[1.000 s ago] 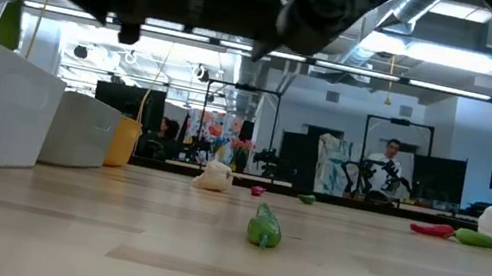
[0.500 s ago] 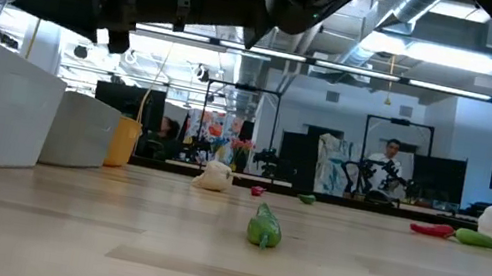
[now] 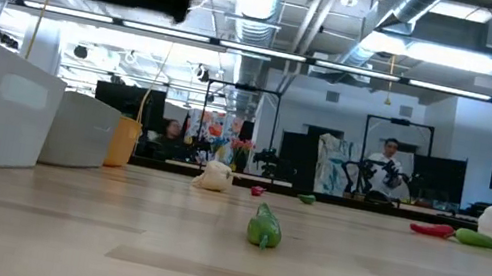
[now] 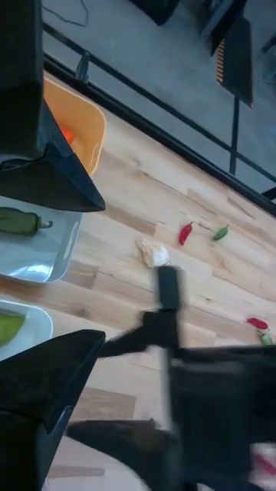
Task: Sort produce into baskets
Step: Put the left garlic into the transparent bin
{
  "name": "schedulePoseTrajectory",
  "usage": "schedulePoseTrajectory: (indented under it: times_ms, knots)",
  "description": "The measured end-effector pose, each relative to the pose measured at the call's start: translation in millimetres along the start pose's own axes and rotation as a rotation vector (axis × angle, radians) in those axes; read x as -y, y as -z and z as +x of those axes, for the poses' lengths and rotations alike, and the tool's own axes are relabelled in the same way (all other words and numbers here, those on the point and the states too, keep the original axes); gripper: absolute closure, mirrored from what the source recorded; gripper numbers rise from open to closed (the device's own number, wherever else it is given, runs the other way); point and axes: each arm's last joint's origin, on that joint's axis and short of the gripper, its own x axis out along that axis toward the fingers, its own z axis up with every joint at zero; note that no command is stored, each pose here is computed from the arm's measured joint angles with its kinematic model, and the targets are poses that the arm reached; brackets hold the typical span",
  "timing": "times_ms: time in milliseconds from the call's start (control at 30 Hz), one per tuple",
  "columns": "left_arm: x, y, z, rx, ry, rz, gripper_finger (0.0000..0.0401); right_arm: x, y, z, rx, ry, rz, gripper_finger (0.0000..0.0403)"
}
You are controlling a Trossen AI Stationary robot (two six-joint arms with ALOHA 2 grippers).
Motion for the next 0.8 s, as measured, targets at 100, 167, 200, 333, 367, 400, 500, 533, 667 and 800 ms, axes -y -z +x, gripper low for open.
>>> schedulePoseTrajectory:
  times_ms: [100, 167, 200, 333, 367, 400, 500, 533, 667, 800]
  knots:
    - [-3, -3, 5, -0.01, -0.019, -0.028, 0.015, -4, -13, -29, -0.056, -0.006, -0.038, 0.0138]
    - [-5, -6, 9, -0.026, -0.023, -0.047, 0.015, -7, -18, -50, -0.108, -0.006, -0.046, 0.0138]
    - [-5, -9, 12, -0.032, -0.02, -0.057, 0.015, -7, -22, -60, -0.126, 0.004, -0.044, 0.0138]
    - [-8, -19, 25, -0.059, -0.009, -0.038, 0.015, -7, -27, -99, -0.223, 0.046, -0.029, 0.0138]
    - [-9, -21, 28, -0.065, -0.01, -0.022, 0.015, -7, -28, -106, -0.237, 0.056, -0.025, 0.0138]
    - [-9, -24, 32, -0.073, -0.007, -0.007, 0.015, -7, -27, -114, -0.248, 0.068, -0.024, 0.0138]
    - [-11, -32, 47, -0.091, 0.006, 0.032, 0.015, -11, -19, -138, -0.256, 0.108, 0.003, 0.0138]
    - [-11, -33, 53, -0.101, 0.019, 0.051, 0.015, -12, -14, -147, -0.264, 0.125, 0.015, 0.0138]
    - [-9, -37, 82, -0.113, 0.09, 0.113, 0.015, -14, 13, -186, -0.277, 0.259, 0.101, 0.0138]
    - [-12, -37, 112, -0.096, 0.167, 0.151, 0.015, -20, 44, -224, -0.243, 0.387, 0.201, 0.0138]
